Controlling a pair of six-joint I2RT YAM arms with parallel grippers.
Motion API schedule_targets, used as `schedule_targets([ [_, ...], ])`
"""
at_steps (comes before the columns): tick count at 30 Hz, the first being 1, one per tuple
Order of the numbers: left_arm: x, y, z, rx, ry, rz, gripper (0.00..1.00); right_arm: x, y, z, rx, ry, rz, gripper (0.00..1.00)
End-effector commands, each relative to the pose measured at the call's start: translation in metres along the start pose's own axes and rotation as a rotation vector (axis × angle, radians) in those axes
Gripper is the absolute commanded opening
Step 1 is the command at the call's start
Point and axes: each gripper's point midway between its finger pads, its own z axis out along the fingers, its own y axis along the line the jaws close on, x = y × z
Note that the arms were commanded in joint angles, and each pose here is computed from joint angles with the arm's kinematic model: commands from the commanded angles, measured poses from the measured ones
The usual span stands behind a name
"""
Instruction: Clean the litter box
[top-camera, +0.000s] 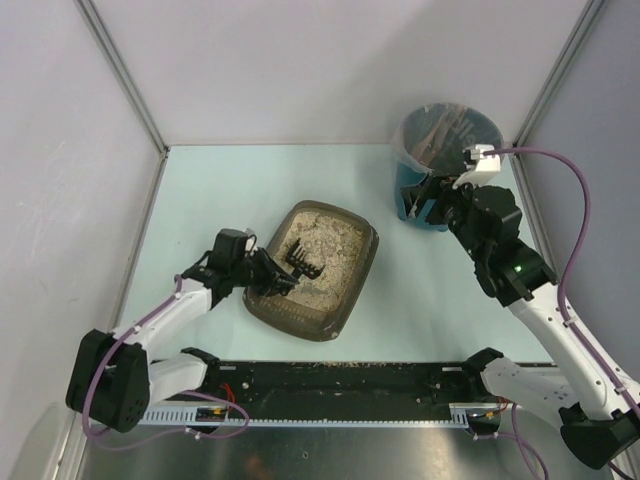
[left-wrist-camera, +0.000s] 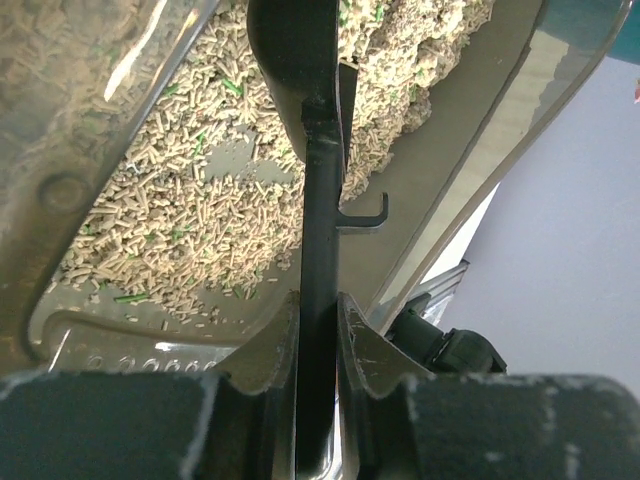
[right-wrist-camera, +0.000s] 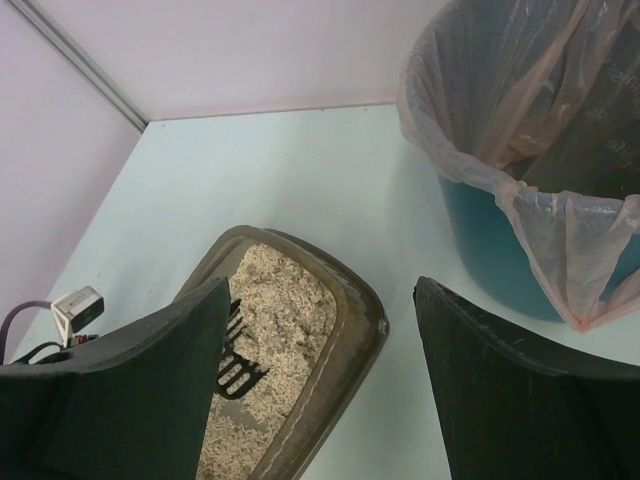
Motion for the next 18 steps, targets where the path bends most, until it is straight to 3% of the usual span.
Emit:
schedule_targets([
  [1, -0.011, 0.012, -0.001, 0.007, -0.091, -0.008, 0.00, -0.016, 0.008, 0.004, -0.027, -0.061, 0.000, 0.79],
  [8, -0.008, 0.013, -0.016, 0.100, -0.127, -0.009, 0.00, -0.015, 0.015, 0.009, -0.055, -0.060, 0.003, 0.78],
  [18, 0.005, 0.002, -0.024, 0.187, -0.067, 0.046, 0.00, -0.017, 0.019, 0.011, -0.058, -0.065, 0.001, 0.78],
])
